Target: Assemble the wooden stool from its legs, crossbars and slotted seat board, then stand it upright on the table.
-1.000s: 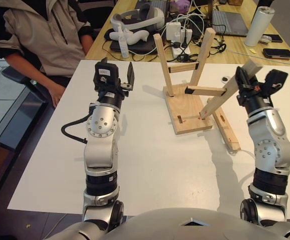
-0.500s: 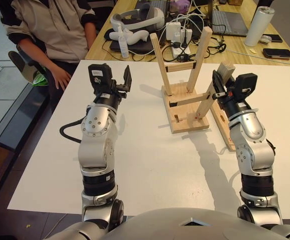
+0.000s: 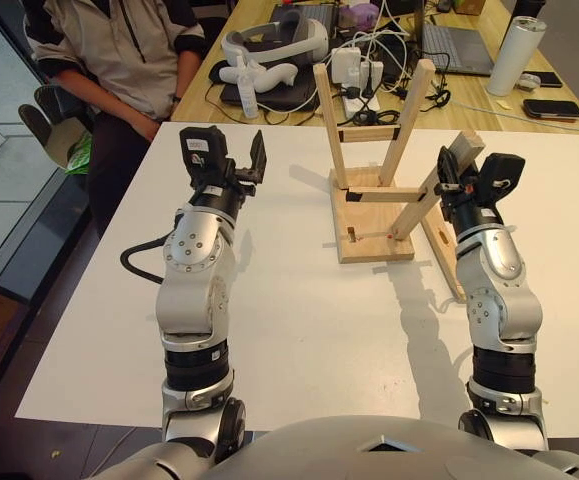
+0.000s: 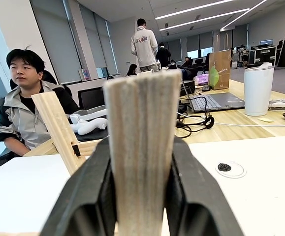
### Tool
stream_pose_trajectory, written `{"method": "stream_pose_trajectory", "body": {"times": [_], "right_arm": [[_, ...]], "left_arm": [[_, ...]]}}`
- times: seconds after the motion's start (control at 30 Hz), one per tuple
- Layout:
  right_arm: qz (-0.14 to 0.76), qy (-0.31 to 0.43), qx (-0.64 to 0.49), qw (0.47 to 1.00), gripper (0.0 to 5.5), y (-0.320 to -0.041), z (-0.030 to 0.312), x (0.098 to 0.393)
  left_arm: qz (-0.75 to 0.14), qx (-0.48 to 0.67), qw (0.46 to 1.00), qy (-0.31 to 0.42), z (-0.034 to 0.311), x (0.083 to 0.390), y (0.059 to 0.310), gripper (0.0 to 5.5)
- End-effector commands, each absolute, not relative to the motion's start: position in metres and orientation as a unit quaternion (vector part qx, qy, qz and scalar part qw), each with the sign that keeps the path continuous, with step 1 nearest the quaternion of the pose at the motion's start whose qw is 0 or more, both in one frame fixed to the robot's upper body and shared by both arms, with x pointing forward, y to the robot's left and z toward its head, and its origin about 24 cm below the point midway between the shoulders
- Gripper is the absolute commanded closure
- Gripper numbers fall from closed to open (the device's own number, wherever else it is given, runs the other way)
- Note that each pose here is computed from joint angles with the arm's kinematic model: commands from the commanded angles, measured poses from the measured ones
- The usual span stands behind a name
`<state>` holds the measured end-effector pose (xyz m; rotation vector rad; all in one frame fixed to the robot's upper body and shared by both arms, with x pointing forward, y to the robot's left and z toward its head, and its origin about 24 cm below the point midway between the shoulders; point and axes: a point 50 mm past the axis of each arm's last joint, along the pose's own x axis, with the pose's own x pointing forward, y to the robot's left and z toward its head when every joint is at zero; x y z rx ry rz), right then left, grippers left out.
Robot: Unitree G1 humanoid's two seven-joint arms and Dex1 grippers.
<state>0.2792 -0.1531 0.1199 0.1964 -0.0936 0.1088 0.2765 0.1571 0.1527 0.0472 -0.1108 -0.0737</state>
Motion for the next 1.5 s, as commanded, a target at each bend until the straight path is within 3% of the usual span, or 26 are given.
{"method": "stream_pose_trajectory", "body": {"times": [0.03, 0.83, 1.5], "right_arm": [[0.038, 0.035, 0.082, 0.995, 4.5, -0.158, 0.091, 0.276], [0.051, -0.055, 0.099, 0.992, 4.32, -0.155, 0.123, 0.282], [0.068, -0.089, 0.096, 0.989, 4.32, -0.15, 0.138, 0.283]], "left_arm": [[-0.038, 0.029, 0.997, -0.054, 0.154, 0.278, 0.157, 2.04], [-0.038, 0.035, 0.997, -0.055, 0.152, 0.277, 0.155, 2.04], [-0.039, 0.036, 0.997, -0.058, 0.151, 0.277, 0.154, 2.04]]}}
